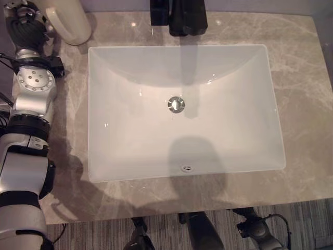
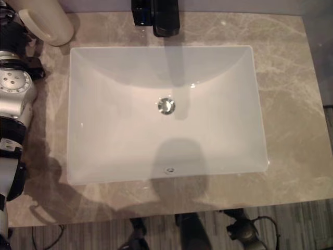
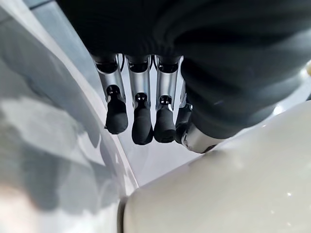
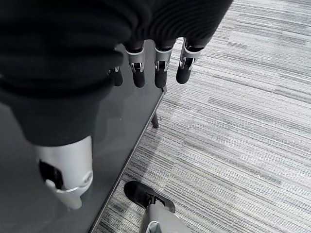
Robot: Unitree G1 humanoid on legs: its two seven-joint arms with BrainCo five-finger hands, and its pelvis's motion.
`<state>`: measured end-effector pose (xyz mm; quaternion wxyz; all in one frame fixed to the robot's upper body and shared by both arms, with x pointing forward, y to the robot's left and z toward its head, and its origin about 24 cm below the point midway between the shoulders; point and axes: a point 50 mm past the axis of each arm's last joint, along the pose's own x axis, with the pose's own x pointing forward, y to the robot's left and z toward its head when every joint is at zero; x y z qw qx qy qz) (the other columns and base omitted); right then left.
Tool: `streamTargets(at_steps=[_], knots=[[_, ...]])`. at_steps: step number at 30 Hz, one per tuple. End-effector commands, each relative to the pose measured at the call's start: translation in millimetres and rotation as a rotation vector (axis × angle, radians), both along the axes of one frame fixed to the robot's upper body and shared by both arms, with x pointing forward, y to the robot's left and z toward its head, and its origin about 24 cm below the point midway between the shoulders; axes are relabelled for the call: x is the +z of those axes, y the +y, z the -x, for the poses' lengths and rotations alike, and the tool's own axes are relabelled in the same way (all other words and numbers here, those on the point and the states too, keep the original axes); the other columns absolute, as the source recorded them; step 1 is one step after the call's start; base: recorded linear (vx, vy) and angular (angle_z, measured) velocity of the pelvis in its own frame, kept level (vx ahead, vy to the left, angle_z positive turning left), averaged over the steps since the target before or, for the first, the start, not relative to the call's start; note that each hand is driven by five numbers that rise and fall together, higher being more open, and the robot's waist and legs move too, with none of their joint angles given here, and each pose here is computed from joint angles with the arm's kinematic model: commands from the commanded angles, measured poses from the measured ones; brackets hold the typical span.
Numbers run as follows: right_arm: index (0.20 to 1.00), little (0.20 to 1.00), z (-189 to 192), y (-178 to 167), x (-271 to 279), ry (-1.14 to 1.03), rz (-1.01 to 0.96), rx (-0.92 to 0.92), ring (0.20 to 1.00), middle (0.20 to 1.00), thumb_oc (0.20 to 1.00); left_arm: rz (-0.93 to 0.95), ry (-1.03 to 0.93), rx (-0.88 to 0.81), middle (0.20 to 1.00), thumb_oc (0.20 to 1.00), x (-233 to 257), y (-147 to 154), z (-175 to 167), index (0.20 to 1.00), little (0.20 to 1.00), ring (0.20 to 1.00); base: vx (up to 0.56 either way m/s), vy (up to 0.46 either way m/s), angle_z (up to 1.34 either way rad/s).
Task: Put brush and paste in cup on sink, flatten towel.
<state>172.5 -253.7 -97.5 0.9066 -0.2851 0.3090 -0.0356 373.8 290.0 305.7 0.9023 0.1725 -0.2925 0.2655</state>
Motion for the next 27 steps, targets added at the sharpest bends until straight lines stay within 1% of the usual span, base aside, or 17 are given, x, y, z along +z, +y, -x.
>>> streamTargets(at_steps=[1,5,10,14,20,22,23,25,27], knots=[[1.0,1.0,1,-12,8,-0.055,0.0,-0.047,1.0,1.0,1.0,-0.063,-0.025,-0.028,0.2,0.2,4,-16,-4,0.2,0.2,0.2,0.0,0.0,0.0],[1.0,1.0,-3,-12,14,-0.093,-0.019,-0.057,1.0,1.0,1.0,-0.079,-0.021,-0.03,0.2,0.2,4,-20,-5,0.2,0.2,0.2,0.0,0.0,0.0],[1.0,1.0,-5,-9,16,-0.1,-0.016,-0.028,1.0,1.0,1.0,-0.079,-0.027,-0.039,0.2,0.2,7,-24,-7,0.2,0.2,0.2,0.0,0.0,0.0],[1.0,1.0,-1,-9,13,-0.087,-0.01,-0.028,1.0,1.0,1.0,-0.094,-0.02,-0.015,0.2,0.2,8,-25,-8,0.2,0.2,0.2,-0.01,-0.014,-0.02],[1.0,1.0,3,-10,7,-0.052,0.002,-0.032,1.0,1.0,1.0,-0.119,0.006,0.086,0.2,0.2,10,-21,-10,0.2,0.2,0.2,-0.04,-0.037,-0.06],[1.0,1.0,2,-9,7,-0.05,-0.011,-0.031,1.0,1.0,1.0,-0.173,0.022,0.094,0.2,0.2,11,-24,-12,0.2,0.2,0.2,-0.05,-0.044,-0.02],[1.0,1.0,7,-10,4,-0.032,-0.044,-0.05,1.0,1.0,1.0,-0.255,0.071,0.102,0.2,0.2,4,-25,-14,0.2,0.2,0.2,-0.05,-0.052,-0.02],[1.0,1.0,12,-13,0,-0.011,-0.055,-0.089,1.0,1.0,1.0,-0.229,0.102,0.085,0.2,0.2,-6,-25,-17,0.2,0.2,0.2,-0.05,-0.043,0.05],[1.0,1.0,12,-13,0,-0.011,-0.055,-0.089,1.0,1.0,1.0,-0.229,0.102,0.085,0.2,0.2,-6,-25,-17,0.2,0.2,0.2,-0.02,-0.014,0.09]])
